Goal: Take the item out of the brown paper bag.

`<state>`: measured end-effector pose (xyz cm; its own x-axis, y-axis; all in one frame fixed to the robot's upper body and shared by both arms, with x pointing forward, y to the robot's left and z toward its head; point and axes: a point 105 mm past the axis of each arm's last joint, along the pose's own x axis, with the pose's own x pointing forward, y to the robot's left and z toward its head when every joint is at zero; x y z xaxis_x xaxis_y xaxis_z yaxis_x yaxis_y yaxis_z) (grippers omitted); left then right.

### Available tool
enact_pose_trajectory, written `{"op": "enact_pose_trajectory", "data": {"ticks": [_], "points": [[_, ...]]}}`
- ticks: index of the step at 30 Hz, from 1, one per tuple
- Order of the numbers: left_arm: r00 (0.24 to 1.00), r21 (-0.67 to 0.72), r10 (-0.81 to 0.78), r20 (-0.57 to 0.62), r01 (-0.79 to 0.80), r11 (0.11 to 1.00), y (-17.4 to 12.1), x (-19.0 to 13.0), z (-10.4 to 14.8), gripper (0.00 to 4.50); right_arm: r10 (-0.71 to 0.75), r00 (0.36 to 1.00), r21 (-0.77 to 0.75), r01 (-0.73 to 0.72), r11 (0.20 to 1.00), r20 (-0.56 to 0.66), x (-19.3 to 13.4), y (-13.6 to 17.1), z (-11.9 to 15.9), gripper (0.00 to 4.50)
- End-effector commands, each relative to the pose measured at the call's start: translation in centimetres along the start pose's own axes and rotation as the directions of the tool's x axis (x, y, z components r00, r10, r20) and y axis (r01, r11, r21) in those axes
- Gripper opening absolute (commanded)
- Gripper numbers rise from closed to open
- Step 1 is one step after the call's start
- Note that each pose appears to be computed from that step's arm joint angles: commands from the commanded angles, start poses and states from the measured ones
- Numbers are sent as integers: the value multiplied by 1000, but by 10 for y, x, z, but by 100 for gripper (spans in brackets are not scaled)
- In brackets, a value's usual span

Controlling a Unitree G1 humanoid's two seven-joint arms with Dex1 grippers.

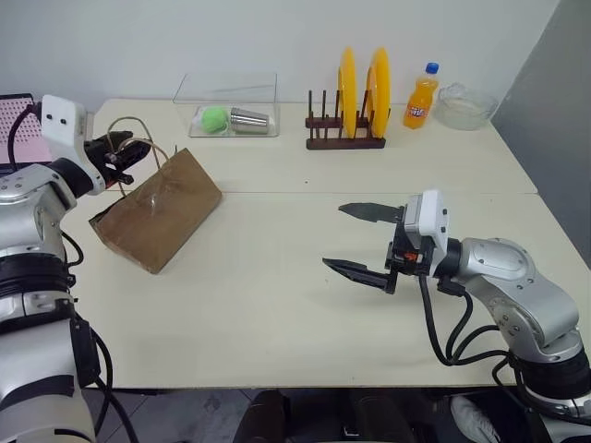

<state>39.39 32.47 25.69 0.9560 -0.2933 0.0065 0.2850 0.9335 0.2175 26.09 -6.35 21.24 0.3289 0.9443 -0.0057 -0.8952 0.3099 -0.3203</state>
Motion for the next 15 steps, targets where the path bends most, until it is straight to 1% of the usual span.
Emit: {"op": "enact_pose_trajectory", "data": {"ticks": [1, 3, 8, 13, 15], "points": [[998, 69, -8, 60, 4, 998, 7, -2, 29, 64, -11, 1000, -31, 11, 999, 29, -4, 1, 12, 450], [997, 78, -36, 74, 30, 996, 5, 1, 37, 3, -14, 1000, -28, 15, 999, 28, -5, 1, 12, 450], [983, 124, -144, 112, 130, 984, -11, 11, 63, 3, -15, 1000, -29, 15, 999, 18, -11, 4, 13, 450], [952, 178, -273, 141, 247, 952, -38, 26, 88, 3, -26, 1000, 6, 26, 1000, -2, -22, 10, 12, 450], [928, 201, -339, 153, 306, 930, -53, 33, 98, 3, -41, 999, 21, 41, 999, -28, -28, 12, 9, 450]]}}
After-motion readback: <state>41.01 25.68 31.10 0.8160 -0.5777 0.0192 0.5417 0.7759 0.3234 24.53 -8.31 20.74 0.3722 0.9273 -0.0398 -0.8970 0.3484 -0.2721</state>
